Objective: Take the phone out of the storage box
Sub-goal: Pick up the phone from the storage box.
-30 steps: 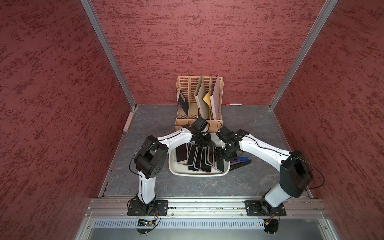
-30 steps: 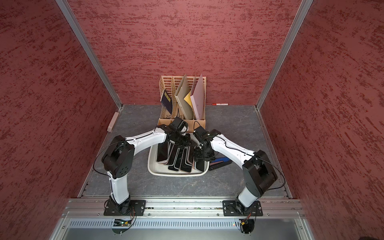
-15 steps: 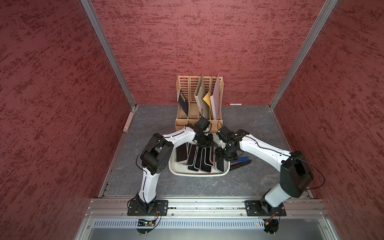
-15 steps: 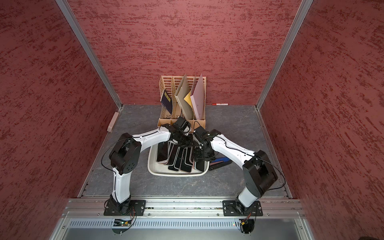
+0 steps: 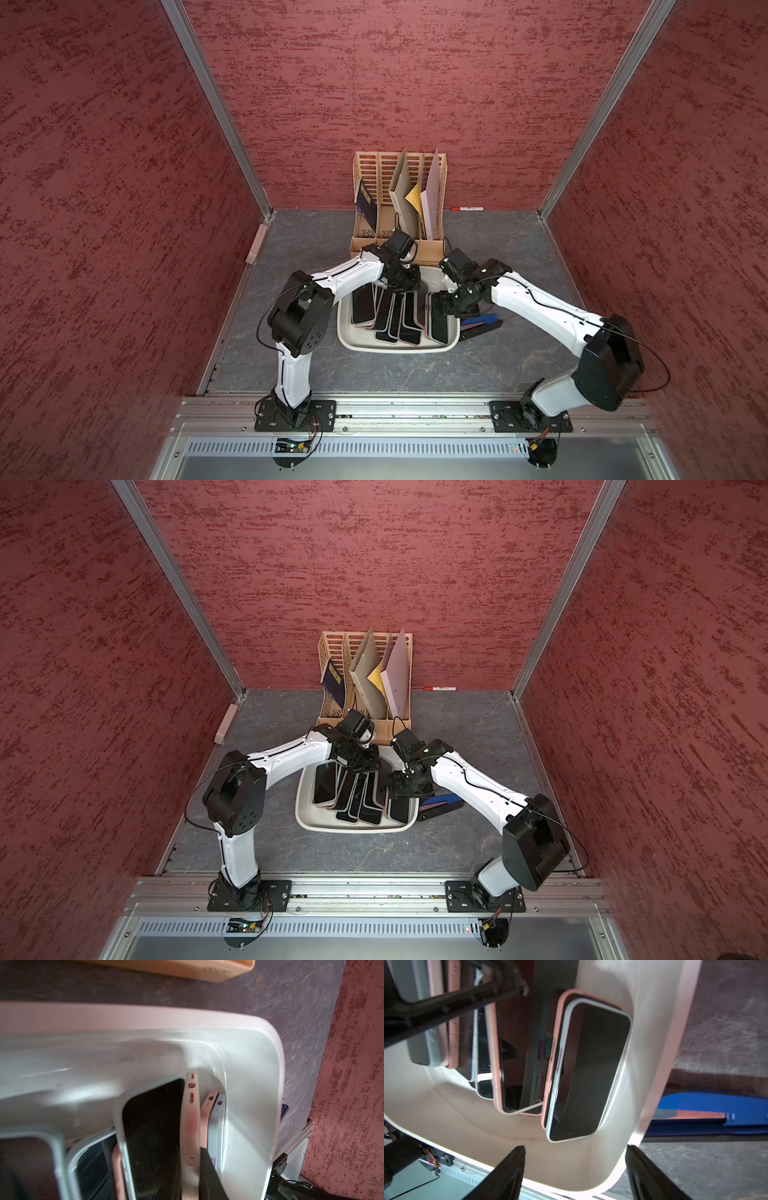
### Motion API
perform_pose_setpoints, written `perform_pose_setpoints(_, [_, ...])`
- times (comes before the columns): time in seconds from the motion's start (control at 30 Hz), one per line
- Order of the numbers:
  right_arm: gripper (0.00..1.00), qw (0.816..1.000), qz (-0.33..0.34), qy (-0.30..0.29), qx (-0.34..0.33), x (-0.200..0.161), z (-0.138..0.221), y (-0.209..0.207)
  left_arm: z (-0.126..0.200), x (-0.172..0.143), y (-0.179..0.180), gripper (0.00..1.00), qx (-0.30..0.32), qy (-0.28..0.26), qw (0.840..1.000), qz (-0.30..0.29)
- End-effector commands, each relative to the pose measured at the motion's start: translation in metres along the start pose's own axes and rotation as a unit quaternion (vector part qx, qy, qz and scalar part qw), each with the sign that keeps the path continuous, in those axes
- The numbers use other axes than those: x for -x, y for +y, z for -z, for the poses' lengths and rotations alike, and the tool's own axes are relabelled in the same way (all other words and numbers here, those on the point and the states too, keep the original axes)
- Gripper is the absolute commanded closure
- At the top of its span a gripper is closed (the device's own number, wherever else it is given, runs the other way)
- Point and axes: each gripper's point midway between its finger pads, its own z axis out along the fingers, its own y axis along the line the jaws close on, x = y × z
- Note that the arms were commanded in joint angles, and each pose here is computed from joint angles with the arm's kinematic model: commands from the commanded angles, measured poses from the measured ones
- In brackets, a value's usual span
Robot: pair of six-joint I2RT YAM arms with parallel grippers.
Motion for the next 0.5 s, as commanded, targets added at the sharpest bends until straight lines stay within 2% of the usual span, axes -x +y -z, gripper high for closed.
perform_pose_setpoints(0.0, [0.15,0.999,0.005,-0.034,0.030,0.012,0.008,0.008,0.048,0.006,-0.001,1.00,0.002,-0.035,0.999,-0.012])
perform_pose_setpoints(0.2, [0.02,0.993,0.002,-0.069,0.096,0.025,0.027,0.021,0.089,-0.002,-0.005,1.00,-0.034,-0.070,0.997,-0.007])
perform_pose_setpoints(0.47, [0.02,0.980,-0.002,-0.099,0.174,0.042,0.051,0.032,0.138,-0.013,-0.002,1.00,-0.103,-0.111,0.988,0.011])
